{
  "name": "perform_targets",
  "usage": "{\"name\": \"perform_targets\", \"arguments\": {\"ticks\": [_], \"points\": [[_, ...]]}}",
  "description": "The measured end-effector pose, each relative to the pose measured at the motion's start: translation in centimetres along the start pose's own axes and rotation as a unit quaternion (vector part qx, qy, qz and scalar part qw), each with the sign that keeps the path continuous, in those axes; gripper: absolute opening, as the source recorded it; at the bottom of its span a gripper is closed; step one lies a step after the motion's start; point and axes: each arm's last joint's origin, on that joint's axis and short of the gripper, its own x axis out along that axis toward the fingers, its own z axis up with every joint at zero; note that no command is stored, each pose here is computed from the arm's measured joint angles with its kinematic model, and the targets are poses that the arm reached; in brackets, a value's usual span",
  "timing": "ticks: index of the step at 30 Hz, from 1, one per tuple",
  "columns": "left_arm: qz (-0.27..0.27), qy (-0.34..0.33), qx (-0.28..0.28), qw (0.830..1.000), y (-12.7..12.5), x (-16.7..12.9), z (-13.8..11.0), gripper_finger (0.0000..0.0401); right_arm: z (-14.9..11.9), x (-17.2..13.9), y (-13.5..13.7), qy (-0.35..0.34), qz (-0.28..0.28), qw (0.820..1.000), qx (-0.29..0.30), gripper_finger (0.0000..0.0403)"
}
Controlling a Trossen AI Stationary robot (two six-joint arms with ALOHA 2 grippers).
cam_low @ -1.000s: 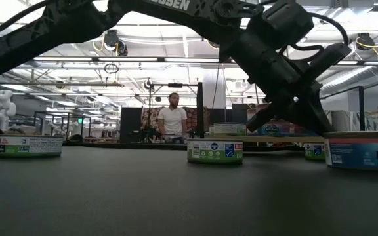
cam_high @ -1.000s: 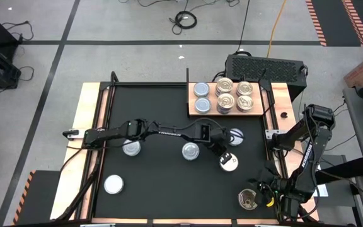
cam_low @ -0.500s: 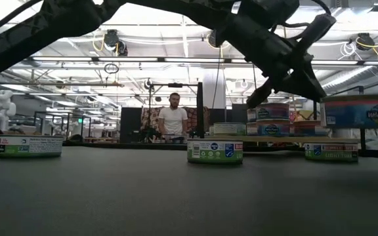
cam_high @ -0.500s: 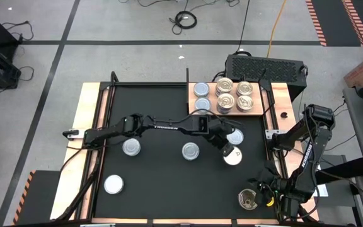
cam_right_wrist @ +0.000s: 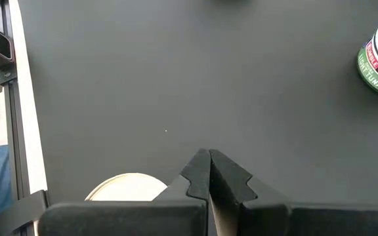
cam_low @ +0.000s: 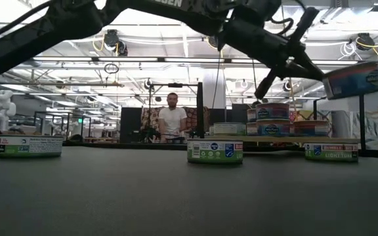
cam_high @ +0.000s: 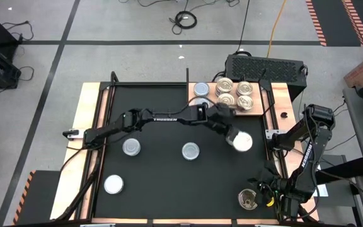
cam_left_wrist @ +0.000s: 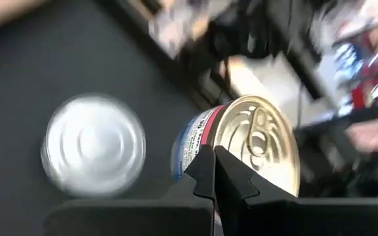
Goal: Stack canned seafood by type on shelf
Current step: Stack the blue pink tuna can on top of the other blue pink tuna can on the shelf
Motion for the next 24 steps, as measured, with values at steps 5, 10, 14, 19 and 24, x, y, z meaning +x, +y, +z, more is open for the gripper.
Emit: {"name": "perform_targets", "arguments": {"ticks": [5,10,14,19,24], "points": [[-0.001,-0.059,-0.014,0.998,1.3,-0.7,2.3,0.0001,0.0,0.0,0.0,0.0,0.0,1.0,0.0,0.0],[0.001,-0.107,-0.029,0.994,2.7,-1.8,4.7,0.0,0.0,0.0,-0.1,-0.001,-0.005,1.0,-0.005,0.0],[0.008,-0.146,-0.035,0.989,4.2,-2.8,6.6,0.0,0.1,0.0,-0.3,-0.003,-0.011,1.0,-0.012,0.0],[0.022,-0.184,-0.041,0.982,5.9,-3.9,8.5,0.0,0.2,0.0,-0.5,-0.008,-0.021,1.0,-0.019,0.0],[0.026,-0.207,-0.041,0.977,7.2,-4.8,9.8,0.0,0.2,0.0,-0.7,-0.01,-0.03,0.999,-0.026,0.0]]}}
